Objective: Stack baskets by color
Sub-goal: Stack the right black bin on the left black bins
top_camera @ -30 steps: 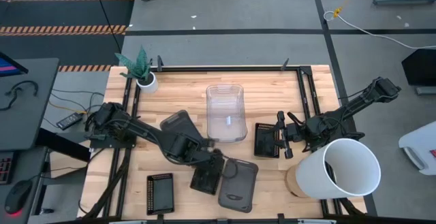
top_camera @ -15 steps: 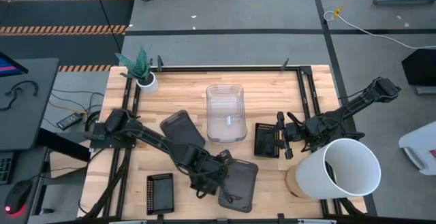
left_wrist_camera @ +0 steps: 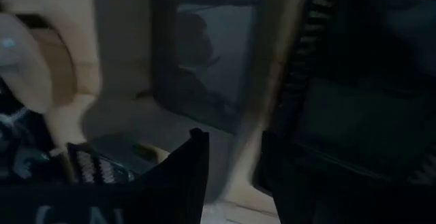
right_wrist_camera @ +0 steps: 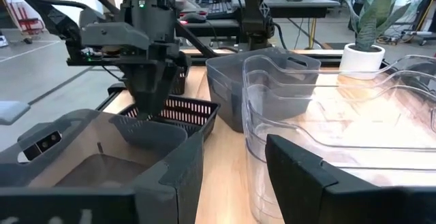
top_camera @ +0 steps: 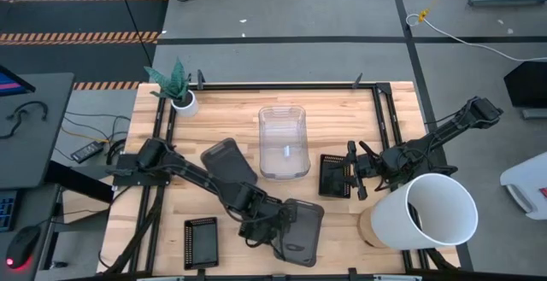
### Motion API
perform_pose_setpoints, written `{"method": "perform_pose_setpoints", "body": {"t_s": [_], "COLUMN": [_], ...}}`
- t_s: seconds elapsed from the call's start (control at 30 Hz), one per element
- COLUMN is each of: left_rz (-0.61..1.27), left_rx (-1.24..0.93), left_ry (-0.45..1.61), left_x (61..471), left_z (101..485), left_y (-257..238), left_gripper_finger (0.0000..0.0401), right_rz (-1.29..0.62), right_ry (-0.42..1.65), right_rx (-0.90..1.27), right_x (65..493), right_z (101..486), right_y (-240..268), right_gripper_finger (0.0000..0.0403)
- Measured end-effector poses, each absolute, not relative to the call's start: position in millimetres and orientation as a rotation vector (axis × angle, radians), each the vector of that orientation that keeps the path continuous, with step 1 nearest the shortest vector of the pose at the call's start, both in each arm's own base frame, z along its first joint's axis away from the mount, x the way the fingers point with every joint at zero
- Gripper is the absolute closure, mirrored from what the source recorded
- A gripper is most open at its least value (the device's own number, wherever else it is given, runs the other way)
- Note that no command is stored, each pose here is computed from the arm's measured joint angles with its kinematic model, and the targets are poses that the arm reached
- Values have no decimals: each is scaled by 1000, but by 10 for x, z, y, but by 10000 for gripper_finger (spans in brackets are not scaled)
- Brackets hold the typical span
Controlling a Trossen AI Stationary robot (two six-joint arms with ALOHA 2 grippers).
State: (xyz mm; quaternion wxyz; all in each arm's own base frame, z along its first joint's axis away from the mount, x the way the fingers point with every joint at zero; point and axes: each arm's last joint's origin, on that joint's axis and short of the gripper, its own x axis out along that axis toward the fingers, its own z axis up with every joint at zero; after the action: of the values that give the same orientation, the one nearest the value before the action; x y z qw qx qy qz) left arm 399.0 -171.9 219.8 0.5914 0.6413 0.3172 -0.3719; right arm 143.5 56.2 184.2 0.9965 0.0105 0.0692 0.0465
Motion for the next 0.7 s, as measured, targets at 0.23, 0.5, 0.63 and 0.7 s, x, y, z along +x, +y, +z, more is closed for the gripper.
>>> {"method": "perform_pose_setpoints", "body": {"t_s": [0.23, 0.5, 0.63, 0.7], "left_rz": [-894, -946, -966, -970], "left_rx": [1454, 1422, 1413, 1418], "left_ry": [683, 645, 653, 630], "left_x": [4065, 4127, 4149, 4169], "left_z": [2140, 2019, 1947, 1938], "left_y": [-1709, -1730, -1720, -1731], "left_gripper_finger": [259, 261, 274, 282], "right_rz": [92, 92, 92, 92], "right_ry": [147, 148, 146, 146], "right_rx": [18, 17, 17, 17], "right_x": [1443, 1443, 1444, 1444], "right_z": [1829, 1828, 1829, 1829], "right_y": [566, 566, 567, 566], "right_gripper_finger": [239, 239, 239, 239]}}
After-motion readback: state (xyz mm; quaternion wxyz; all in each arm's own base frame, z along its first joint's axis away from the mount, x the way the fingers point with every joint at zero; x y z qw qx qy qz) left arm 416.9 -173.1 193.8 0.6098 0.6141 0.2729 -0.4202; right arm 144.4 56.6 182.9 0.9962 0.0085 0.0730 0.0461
